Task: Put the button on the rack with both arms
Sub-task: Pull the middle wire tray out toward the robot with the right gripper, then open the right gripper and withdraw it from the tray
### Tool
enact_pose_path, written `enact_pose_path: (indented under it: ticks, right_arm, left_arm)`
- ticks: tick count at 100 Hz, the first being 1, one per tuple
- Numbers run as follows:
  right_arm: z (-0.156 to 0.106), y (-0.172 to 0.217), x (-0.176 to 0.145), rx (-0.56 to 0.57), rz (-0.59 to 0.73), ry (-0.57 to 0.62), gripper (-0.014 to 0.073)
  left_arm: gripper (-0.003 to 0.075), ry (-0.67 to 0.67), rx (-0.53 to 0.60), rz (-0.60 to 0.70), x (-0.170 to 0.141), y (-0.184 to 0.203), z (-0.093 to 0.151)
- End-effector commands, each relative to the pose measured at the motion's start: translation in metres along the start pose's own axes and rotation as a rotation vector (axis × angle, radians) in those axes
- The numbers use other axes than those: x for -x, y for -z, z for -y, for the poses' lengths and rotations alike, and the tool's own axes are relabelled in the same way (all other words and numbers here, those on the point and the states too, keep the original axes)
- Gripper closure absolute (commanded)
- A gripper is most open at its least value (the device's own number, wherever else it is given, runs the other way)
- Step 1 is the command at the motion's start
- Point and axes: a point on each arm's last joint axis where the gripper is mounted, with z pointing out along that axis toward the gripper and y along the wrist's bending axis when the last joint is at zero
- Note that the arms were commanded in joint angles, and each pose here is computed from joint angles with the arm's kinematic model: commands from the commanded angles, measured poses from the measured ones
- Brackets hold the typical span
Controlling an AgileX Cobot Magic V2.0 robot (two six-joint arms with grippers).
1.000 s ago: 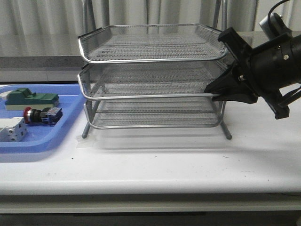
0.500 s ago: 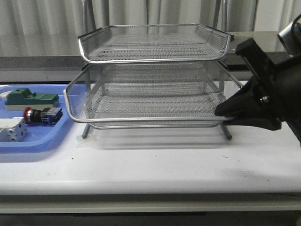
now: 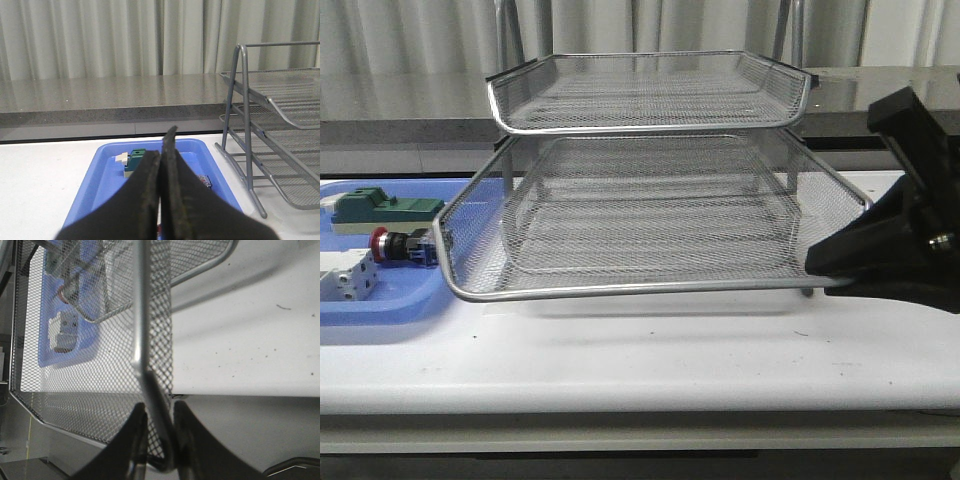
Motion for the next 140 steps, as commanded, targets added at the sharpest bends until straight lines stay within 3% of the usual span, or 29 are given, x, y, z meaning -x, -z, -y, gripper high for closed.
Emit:
enact_pose_path:
  ticks: [1,15,43,71,95,109,140]
  right_arm:
    - [-0.011,0.006,0.002,0.049,0.011,0.104,0.0364]
    - [-0.017,0.010,0.001,0.085,0.009,0.144,0.0209]
    - [-0.026,0.025,-0.010,0.086,-0.065,0.286,0.0203]
    - [-0.029,0.051,-0.016,-0.062,-0.066,0.391,0.0256]
    - [-0.049,0.084,-0.007,-0.185,-0.031,0.495,0.0256]
    - [-0.059,0.108,0.001,-0.316,-0.011,0.551,0.0256]
    - [-0.072,0.158,0.002,-0.496,0.183,0.550,0.0256]
  left_arm:
    - [0.0741,0.017,-0.013,0.075,-0.003,0.002,0.000]
    - [0.0741,0.017,-0.013,0.075,-0.003,0.002,0.000]
    - [0.0741,0.017,-0.013,0.075,-0.003,0.002,0.000]
    - [0.0741,0.017,-0.013,0.075,-0.003,0.002,0.000]
    - [0.0741,0.017,-0.013,0.075,-0.003,0.002,0.000]
    - [0.0741,0.017,-0.013,0.075,-0.003,0.002,0.000]
    - [0.0741,0.017,-0.013,0.075,-0.003,0.002,0.000]
